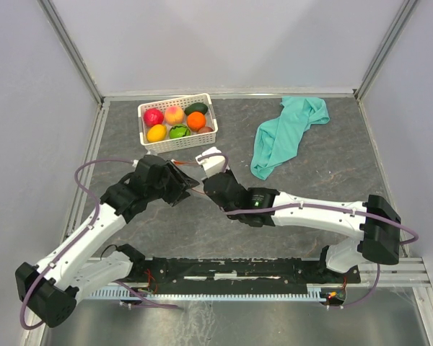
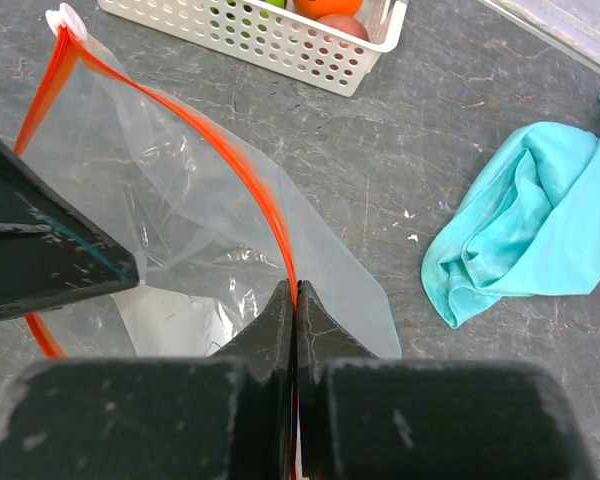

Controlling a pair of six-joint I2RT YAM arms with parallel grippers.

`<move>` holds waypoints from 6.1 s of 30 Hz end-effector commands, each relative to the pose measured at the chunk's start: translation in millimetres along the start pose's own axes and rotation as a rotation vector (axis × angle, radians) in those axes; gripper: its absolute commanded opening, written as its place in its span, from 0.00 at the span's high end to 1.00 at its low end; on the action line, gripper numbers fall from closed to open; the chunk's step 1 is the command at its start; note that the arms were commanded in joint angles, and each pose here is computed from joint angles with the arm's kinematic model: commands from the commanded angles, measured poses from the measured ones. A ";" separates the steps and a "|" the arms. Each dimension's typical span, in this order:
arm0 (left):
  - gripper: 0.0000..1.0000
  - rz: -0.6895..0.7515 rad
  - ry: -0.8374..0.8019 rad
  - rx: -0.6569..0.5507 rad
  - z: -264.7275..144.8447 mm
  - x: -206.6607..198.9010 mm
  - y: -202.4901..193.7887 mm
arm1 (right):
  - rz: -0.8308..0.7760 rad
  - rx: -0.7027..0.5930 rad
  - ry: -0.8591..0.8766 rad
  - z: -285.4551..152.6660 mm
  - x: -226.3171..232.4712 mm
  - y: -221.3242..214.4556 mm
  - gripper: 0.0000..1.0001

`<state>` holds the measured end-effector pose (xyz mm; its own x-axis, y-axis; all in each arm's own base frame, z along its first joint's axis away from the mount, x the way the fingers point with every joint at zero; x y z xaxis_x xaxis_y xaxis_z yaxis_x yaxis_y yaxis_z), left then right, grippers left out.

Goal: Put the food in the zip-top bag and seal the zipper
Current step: Open the zipper of the food storage bag.

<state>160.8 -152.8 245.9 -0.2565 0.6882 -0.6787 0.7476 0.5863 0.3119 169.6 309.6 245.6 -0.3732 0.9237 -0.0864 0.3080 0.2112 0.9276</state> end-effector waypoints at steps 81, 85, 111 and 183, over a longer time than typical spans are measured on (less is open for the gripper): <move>0.97 0.471 0.134 -0.066 18.0 -14.4 21.3 | 0.126 0.023 -0.014 24.1 -32.7 23.6 0.61; 0.97 0.541 0.092 -0.077 11.8 -25.5 27.1 | 0.064 0.048 0.069 22.4 -30.2 25.1 0.42; 0.97 0.623 0.044 -0.023 3.2 -37.7 28.8 | 0.074 0.014 -0.119 59.1 -34.4 63.1 0.55; 0.45 0.523 0.020 -0.046 73.4 -84.5 47.9 | -0.076 0.250 -0.233 29.8 -118.5 61.7 0.98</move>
<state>258.6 -214.1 238.6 0.0713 0.9308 -0.3586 0.8131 0.1540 0.5614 259.8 227.2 289.4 -0.2402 0.9275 -0.2863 0.5450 0.3729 0.7509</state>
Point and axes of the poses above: each gripper's point midway between its finger pads, its own z axis out along the fingers, its own x axis along the line the jaws close on, y = z × x, the point moved 9 cm from there along -z, back along the fingers, and after that the axes turned 7 degrees about z, right-handed, at the moved point
